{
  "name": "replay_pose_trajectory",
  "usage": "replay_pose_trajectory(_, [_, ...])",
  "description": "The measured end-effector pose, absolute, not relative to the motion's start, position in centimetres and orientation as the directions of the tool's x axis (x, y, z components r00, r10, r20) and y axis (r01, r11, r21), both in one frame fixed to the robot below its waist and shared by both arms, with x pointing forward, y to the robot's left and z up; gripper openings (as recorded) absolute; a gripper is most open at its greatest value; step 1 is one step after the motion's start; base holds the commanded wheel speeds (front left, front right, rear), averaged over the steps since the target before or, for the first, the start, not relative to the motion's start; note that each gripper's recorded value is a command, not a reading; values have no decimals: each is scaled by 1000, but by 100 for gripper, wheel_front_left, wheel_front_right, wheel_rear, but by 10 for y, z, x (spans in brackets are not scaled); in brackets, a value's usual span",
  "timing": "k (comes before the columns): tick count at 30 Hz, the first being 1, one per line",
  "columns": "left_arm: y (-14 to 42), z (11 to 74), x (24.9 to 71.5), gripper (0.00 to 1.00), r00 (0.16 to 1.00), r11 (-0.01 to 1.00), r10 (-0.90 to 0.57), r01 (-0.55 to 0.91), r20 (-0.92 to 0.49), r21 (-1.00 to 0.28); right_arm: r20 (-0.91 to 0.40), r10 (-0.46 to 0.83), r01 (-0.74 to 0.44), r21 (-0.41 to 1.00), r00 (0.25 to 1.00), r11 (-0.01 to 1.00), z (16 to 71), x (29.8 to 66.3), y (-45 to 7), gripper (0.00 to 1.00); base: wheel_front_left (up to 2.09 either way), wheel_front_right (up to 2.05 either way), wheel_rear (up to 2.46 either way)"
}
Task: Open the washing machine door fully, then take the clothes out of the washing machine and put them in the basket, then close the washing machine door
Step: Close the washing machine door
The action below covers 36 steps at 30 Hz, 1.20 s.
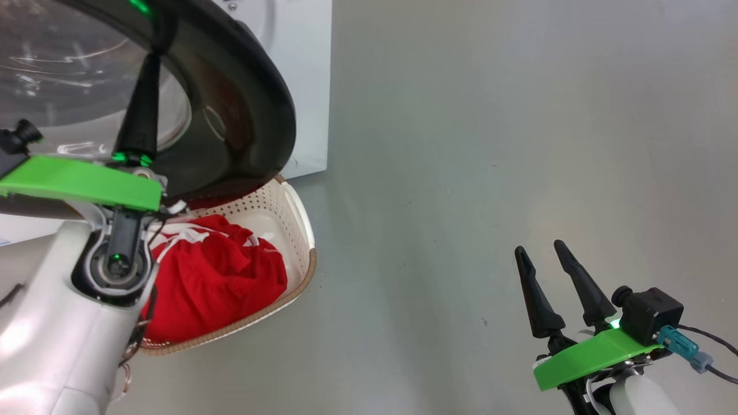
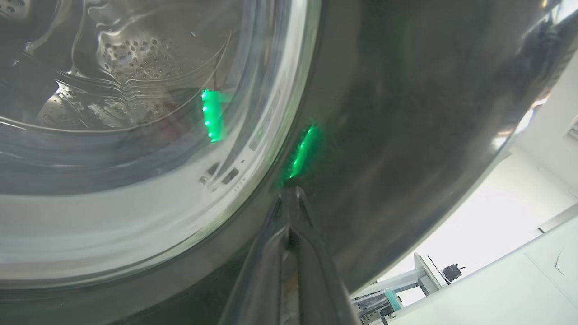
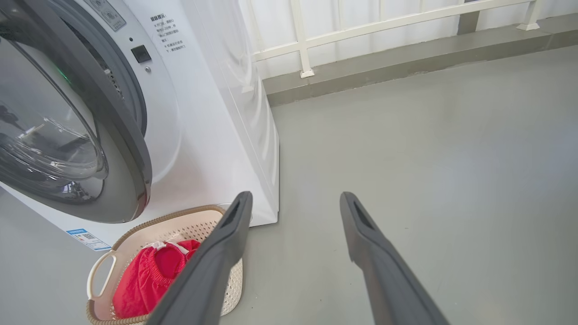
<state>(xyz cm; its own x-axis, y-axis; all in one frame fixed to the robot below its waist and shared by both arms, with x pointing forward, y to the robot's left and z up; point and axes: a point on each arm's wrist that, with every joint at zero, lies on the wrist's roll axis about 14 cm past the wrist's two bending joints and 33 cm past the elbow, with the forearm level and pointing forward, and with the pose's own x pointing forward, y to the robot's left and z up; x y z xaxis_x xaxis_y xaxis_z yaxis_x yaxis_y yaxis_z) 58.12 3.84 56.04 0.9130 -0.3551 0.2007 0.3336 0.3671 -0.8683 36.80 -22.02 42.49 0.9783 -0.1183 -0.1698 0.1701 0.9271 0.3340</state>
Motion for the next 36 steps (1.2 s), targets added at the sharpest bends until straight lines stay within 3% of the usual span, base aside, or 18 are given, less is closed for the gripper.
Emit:
replay_pose_trajectory(12, [53, 564, 582, 0, 924, 392, -323, 326, 204, -860, -161, -113, 162, 339, 981, 927, 427, 371, -219, 100, 0, 0, 0])
replay_pose_trajectory(21, [72, 534, 560, 0, 946, 442, -297, 258, 131, -859, -146, -97, 142, 343, 985, 928, 430, 377, -214, 100, 0, 0, 0])
replay_pose_trajectory(22, [74, 530, 557, 3, 948, 453, -295, 252, 123, -855, -143, -96, 141, 343, 985, 929, 431, 378, -214, 100, 0, 0, 0])
replay_pose_trajectory(25, [81, 518, 546, 28, 956, 460, -279, 216, 91, -861, -138, -87, 130, 344, 987, 930, 432, 380, -211, 100, 0, 0, 0])
replay_pose_trajectory(29, [94, 502, 531, 45, 969, 461, -242, 156, 46, -874, -130, -68, 109, 344, 989, 933, 434, 384, -205, 100, 0, 0, 0])
replay_pose_trajectory(30, [98, 497, 527, 54, 972, 463, -231, 140, 34, -875, -128, -63, 104, 344, 990, 933, 434, 385, -203, 100, 0, 0, 0])
replay_pose_trajectory(31, [103, 493, 523, 70, 975, 466, -219, 124, 22, -876, -126, -57, 98, 346, 990, 933, 435, 386, -202, 100, 0, 0, 0])
replay_pose_trajectory(33, [111, 486, 515, 82, 980, 470, -199, 95, -1, -878, -121, -49, 89, 348, 991, 933, 436, 387, -199, 100, 0, 0, 0])
replay_pose_trajectory(34, [114, 482, 511, 94, 982, 470, -188, 80, -12, -879, -119, -46, 85, 349, 992, 933, 436, 388, -198, 100, 0, 0, 0])
replay_pose_trajectory(36, [122, 476, 503, 100, 986, 476, -166, 54, -30, -878, -116, -41, 79, 346, 992, 935, 437, 389, -196, 100, 0, 0, 0])
